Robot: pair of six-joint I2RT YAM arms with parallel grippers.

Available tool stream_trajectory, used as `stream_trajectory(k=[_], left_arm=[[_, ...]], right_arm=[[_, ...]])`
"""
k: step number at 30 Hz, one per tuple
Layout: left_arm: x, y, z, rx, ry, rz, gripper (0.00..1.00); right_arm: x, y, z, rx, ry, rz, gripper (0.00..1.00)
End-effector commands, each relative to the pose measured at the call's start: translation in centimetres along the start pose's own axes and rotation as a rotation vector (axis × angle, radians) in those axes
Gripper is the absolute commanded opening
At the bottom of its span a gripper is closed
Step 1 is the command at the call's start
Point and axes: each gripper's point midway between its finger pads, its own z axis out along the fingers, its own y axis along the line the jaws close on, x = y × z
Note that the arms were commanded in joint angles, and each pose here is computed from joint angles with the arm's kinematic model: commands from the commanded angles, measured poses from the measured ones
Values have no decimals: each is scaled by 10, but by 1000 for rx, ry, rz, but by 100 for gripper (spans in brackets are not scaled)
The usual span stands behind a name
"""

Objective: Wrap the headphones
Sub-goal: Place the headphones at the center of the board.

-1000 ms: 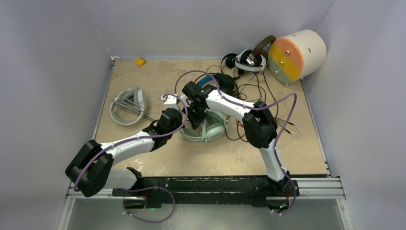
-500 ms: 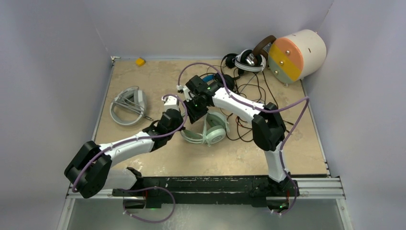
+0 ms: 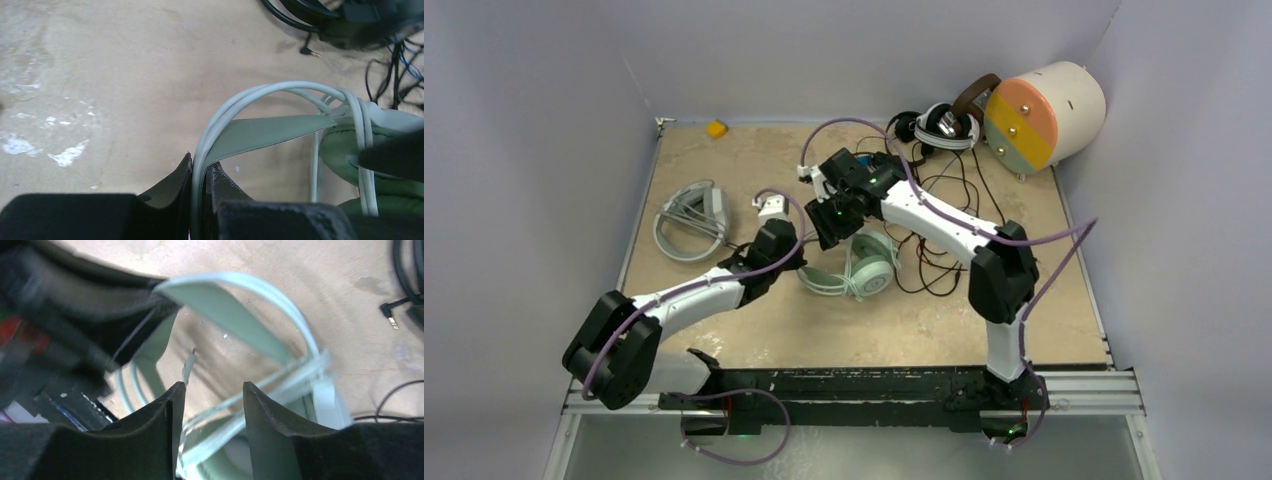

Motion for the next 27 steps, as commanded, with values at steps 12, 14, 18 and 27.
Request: stream_trajectory(k=[12,14,18,27], left_arm=[[-79,107,1,-313,-229,-459,0],[-78,130,3,-370,-243,-534,0],[-71,166,8,-500,-228,-665,0],[-74,248,20,-807,-249,-827,0]], right_arm=[[-49,6,-132,68,-403,-20,70],[-47,5,-144,77,-431,-16,72],[-43,3,-158,91,-448,-12,73],[-36,-7,-167,140,-461,2,74]])
